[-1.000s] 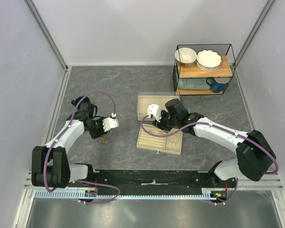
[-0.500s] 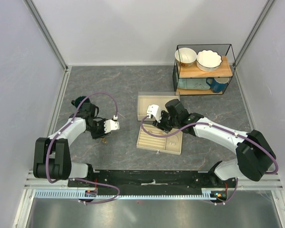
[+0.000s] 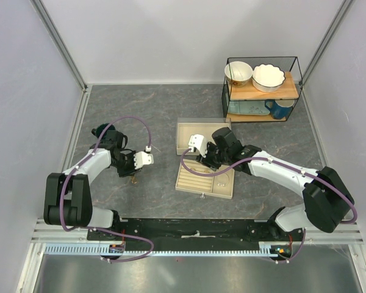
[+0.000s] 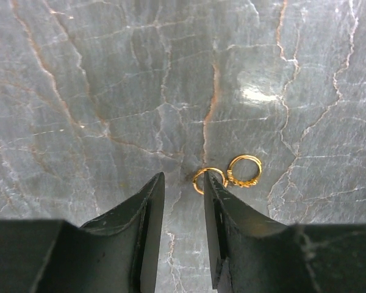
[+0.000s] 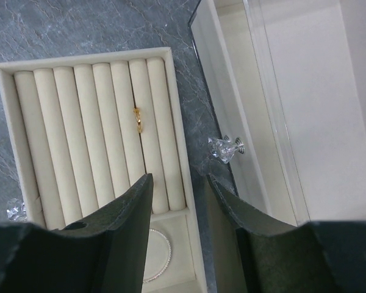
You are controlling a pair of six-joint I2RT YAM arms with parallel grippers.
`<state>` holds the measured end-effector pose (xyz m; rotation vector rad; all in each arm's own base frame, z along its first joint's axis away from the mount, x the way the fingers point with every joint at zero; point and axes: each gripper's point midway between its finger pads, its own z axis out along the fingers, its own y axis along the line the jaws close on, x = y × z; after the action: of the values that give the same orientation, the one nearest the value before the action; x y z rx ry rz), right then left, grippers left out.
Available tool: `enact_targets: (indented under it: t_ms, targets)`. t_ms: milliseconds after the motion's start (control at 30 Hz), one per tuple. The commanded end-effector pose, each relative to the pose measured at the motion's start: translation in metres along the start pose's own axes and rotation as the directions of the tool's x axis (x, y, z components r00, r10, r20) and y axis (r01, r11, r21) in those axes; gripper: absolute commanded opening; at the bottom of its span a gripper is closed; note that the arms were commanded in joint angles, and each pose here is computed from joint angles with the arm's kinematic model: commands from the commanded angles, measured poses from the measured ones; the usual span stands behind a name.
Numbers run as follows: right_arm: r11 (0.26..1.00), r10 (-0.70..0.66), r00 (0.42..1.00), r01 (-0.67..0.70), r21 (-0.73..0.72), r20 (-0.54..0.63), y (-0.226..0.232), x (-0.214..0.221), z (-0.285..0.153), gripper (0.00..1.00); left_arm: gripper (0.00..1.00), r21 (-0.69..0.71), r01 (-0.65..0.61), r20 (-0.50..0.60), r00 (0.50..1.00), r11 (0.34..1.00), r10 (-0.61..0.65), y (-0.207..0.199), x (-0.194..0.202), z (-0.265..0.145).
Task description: Organize the mixed jewelry
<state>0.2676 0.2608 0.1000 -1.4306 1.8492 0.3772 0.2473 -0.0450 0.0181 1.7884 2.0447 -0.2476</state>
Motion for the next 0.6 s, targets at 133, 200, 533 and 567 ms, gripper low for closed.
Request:
enact_targets:
  t_ms: [133,200,533,567]
  targets:
    - [1.000,-0.005,0.999,0.005,0.003,0.035,-0.001,-0.007,0.000,0.47,0.41,-0.025,0.114,-0.030,0.993,0.993,-0.115,0.005,0.002,-0.010]
    - [1.000,-0.006,0.999,0.006,0.001,0.036,-0.001,-0.008,0.001,0.47,0.41,-0.023,0.138,-0.044,0.989,0.990,-0.139,-0.001,0.005,-0.009]
    - [1.000,-0.001,0.999,0.001,0.000,0.037,-0.001,-0.008,0.001,0.47,0.42,-0.017,0.185,-0.014,0.983,0.983,-0.186,-0.005,0.000,-0.009]
    - [1.000,0.000,0.999,0.000,-0.001,0.034,0.000,-0.007,0.001,0.47,0.42,-0.019,0.182,-0.008,0.983,0.983,-0.182,-0.003,-0.002,-0.010]
